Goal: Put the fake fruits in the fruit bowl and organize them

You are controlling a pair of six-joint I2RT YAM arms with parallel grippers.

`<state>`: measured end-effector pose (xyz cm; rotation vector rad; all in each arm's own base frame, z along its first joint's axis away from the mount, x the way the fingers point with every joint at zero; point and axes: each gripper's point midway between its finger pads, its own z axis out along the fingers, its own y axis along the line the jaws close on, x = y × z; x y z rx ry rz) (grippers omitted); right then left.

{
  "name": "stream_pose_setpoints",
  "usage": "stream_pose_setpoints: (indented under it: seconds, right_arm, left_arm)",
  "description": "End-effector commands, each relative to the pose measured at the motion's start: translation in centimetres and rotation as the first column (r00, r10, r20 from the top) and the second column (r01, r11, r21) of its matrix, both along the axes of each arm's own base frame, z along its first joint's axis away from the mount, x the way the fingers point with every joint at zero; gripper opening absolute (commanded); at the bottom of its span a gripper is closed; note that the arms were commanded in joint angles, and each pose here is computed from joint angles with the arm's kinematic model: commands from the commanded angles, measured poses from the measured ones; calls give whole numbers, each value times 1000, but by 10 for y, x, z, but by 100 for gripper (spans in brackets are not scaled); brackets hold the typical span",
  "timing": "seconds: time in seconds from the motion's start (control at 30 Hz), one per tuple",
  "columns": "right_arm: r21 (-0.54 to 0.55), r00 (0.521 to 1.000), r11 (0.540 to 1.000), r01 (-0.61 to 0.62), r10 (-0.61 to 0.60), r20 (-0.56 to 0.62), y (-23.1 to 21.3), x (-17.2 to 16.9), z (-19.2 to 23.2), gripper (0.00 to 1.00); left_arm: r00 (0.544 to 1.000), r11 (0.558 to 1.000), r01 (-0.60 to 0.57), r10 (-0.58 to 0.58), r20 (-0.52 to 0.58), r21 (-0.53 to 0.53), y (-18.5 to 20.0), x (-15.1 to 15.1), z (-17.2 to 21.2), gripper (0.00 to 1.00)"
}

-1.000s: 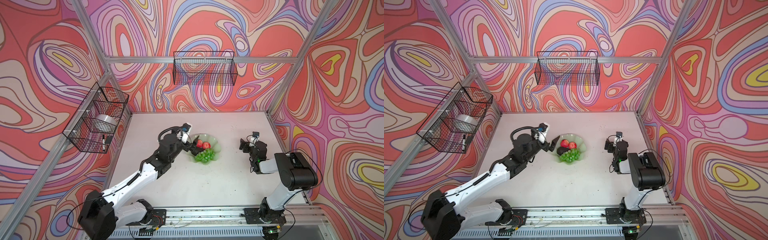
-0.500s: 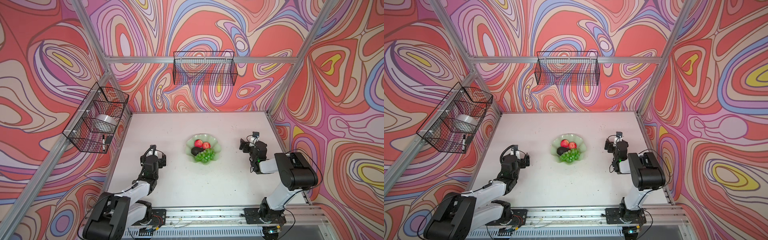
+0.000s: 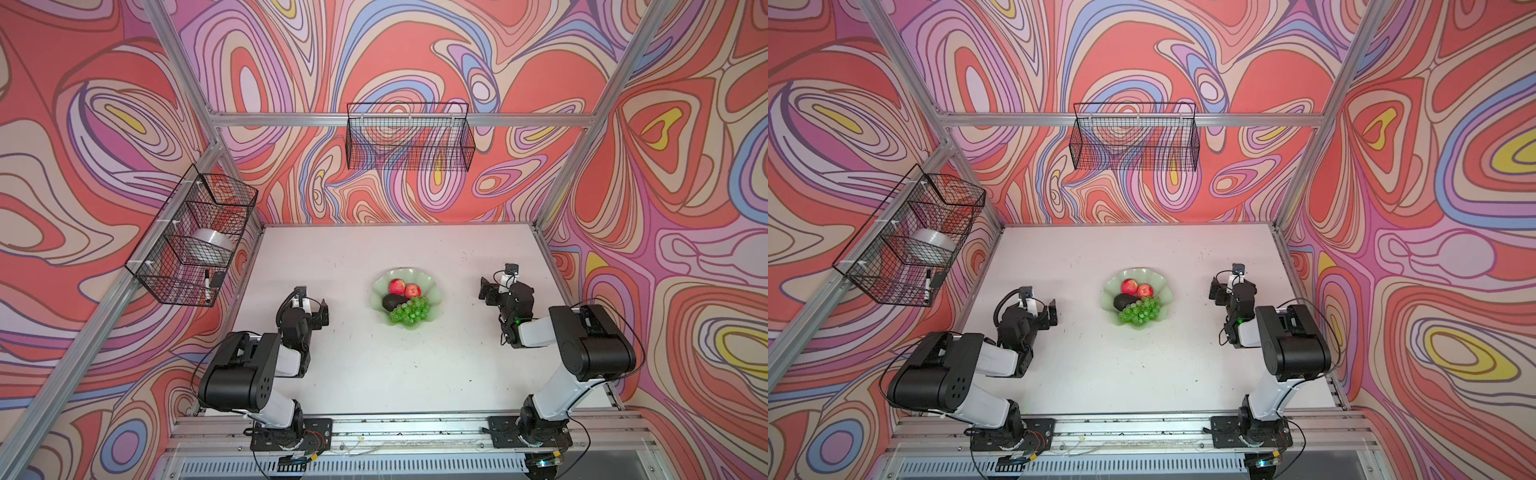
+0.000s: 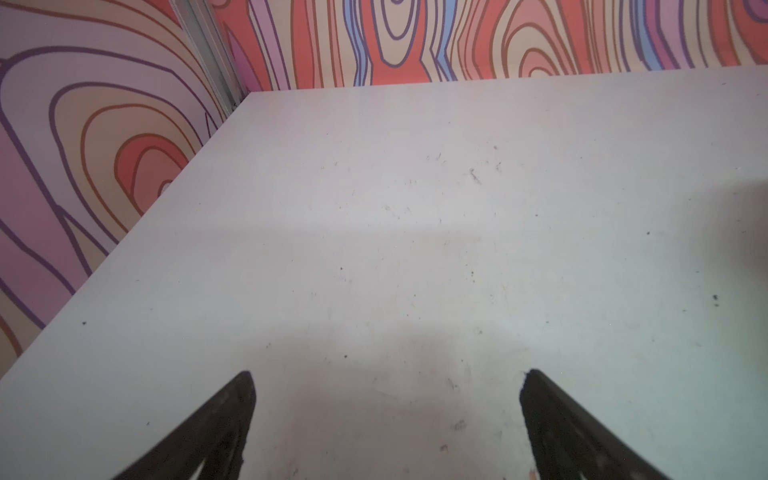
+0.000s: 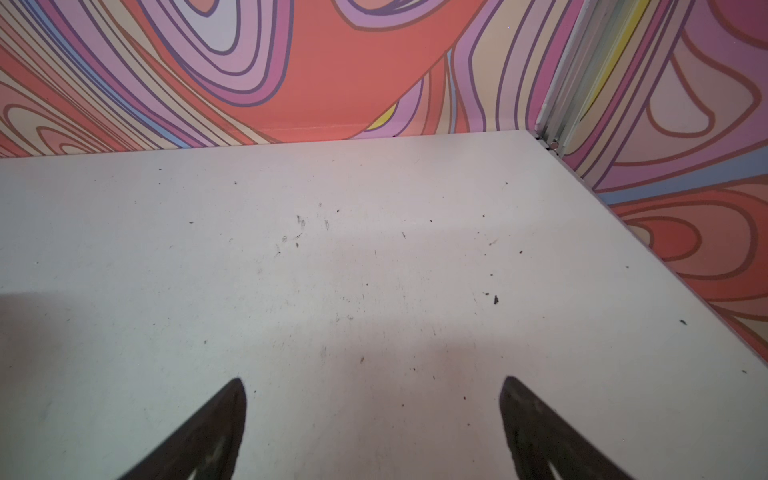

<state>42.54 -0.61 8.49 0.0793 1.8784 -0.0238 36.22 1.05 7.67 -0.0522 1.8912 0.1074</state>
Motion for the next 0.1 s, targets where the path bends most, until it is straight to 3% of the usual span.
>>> stream_pose_setpoints:
  seconds: [0.0, 0.07]
  right_arm:
    - [3, 1000, 1000, 1, -1, 15, -1, 4, 7, 98]
    - [-1, 1000, 1000, 2, -2, 19, -1, 3, 7, 98]
  left_arm:
    - [998, 1000, -15, 16, 68, -18, 2, 13, 23, 100]
    - [998, 999, -49, 50, 42, -20, 8, 16, 19, 100]
